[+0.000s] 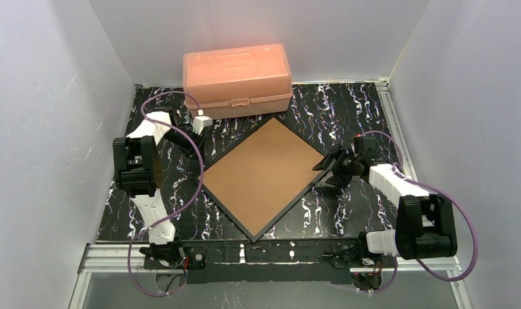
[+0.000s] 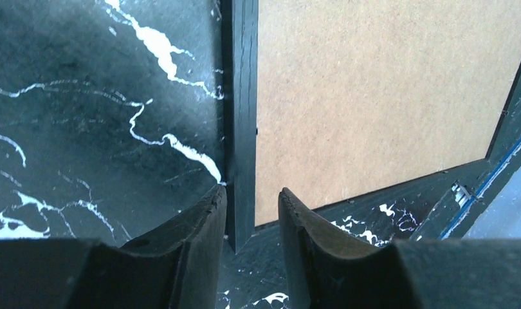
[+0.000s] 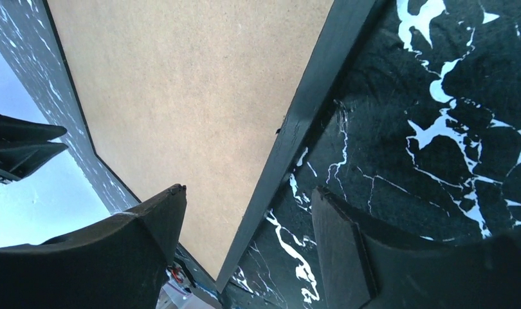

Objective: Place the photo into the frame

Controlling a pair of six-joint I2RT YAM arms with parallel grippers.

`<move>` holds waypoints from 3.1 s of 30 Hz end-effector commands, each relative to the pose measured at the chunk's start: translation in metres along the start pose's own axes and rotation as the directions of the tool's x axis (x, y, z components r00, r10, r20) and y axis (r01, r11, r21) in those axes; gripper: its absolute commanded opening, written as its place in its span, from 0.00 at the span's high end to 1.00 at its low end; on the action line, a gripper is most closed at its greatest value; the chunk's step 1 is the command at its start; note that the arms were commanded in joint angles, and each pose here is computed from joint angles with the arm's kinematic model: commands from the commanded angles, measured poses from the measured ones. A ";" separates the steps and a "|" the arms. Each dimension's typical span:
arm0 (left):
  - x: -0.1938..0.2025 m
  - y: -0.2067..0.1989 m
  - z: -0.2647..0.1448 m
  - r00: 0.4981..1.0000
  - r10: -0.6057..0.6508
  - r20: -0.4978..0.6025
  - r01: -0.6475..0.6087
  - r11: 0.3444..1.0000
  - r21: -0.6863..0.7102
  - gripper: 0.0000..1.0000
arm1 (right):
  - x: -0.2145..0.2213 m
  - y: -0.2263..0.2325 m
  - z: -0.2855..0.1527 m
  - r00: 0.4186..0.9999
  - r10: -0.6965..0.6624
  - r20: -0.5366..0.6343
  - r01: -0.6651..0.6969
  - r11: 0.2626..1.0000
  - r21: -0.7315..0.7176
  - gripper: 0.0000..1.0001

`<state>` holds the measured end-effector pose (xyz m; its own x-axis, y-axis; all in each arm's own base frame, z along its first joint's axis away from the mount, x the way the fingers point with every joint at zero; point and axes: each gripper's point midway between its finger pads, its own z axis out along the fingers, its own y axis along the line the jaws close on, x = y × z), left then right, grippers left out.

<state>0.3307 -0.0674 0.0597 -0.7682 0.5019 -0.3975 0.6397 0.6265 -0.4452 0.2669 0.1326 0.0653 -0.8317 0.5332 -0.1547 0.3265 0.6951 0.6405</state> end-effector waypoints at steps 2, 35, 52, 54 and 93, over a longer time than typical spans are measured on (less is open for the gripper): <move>-0.005 -0.007 0.022 0.998 0.043 -0.051 -0.044 0.999 -0.003 0.67 | -0.006 0.005 0.008 0.999 0.026 0.030 -0.024 0.997 -0.067 0.24; 0.022 0.014 0.043 0.990 0.036 -0.134 -0.045 0.997 -0.059 0.94 | -0.016 0.014 0.011 0.995 0.085 0.053 -0.078 0.989 -0.125 0.36; 0.022 0.017 0.044 0.989 0.044 -0.139 -0.053 0.997 -0.064 0.98 | -0.019 0.000 0.030 0.993 0.105 0.055 -0.099 0.989 -0.110 0.39; 0.023 0.017 0.044 0.989 0.046 -0.142 -0.056 0.996 -0.064 0.99 | -0.020 -0.003 0.030 0.993 0.102 0.064 -0.095 0.991 -0.098 0.40; 0.019 0.016 0.046 0.988 0.054 -0.141 -0.062 0.997 -0.050 1.00 | -0.001 -0.029 0.046 0.990 0.127 0.065 -0.127 0.992 0.007 0.49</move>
<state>0.3387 -0.0851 0.0320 -0.7299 0.5638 -0.3865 0.6832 0.6195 -0.3867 0.2954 0.1486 0.0409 -0.7667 0.6295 -0.1261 0.3465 0.5711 0.7441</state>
